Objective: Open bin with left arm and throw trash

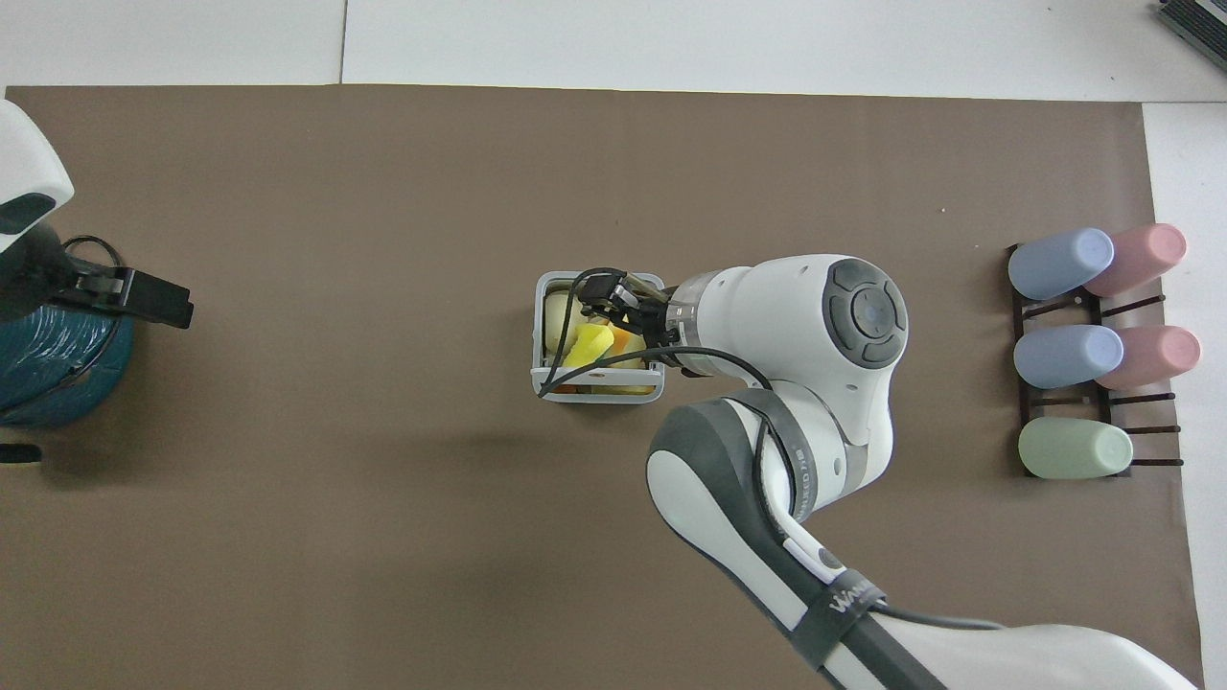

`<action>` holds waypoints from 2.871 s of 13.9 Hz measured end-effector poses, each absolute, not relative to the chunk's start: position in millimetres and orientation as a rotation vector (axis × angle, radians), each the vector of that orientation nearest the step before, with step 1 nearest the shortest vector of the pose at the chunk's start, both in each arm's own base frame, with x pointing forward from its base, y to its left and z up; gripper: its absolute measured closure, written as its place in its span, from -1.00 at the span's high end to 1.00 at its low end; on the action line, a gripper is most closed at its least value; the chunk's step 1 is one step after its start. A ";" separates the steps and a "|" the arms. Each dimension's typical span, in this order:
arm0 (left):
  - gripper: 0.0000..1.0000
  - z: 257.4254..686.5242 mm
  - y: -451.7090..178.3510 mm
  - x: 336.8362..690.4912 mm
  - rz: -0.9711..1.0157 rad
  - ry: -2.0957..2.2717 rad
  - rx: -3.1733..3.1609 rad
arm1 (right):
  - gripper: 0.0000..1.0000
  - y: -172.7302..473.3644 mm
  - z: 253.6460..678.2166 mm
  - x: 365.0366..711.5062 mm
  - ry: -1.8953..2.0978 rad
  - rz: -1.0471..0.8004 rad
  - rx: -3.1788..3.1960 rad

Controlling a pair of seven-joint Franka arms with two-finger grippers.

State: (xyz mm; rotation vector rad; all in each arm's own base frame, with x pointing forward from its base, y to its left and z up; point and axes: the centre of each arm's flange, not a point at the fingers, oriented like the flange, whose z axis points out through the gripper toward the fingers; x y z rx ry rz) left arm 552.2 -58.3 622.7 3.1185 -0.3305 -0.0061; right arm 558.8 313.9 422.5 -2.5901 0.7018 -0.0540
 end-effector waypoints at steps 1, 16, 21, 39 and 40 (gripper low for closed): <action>1.00 622.9 -58.3 552.3 -0.003 -0.330 3.119 | 1.00 304.9 430.8 563.0 0.675 -0.111 -2.621; 1.00 622.0 -58.2 552.3 -0.005 -0.328 3.119 | 1.00 65.1 607.5 577.6 0.270 -0.252 -3.143; 1.00 622.0 -58.2 552.2 -0.005 -0.328 3.119 | 1.00 23.9 626.0 565.2 0.250 -0.098 -3.165; 1.00 621.2 -58.3 552.6 -0.003 -0.329 3.119 | 1.00 -12.4 638.7 542.2 0.200 0.002 -3.123; 1.00 621.2 -58.3 552.5 -0.003 -0.329 3.119 | 1.00 -12.4 638.8 542.2 0.200 0.002 -3.123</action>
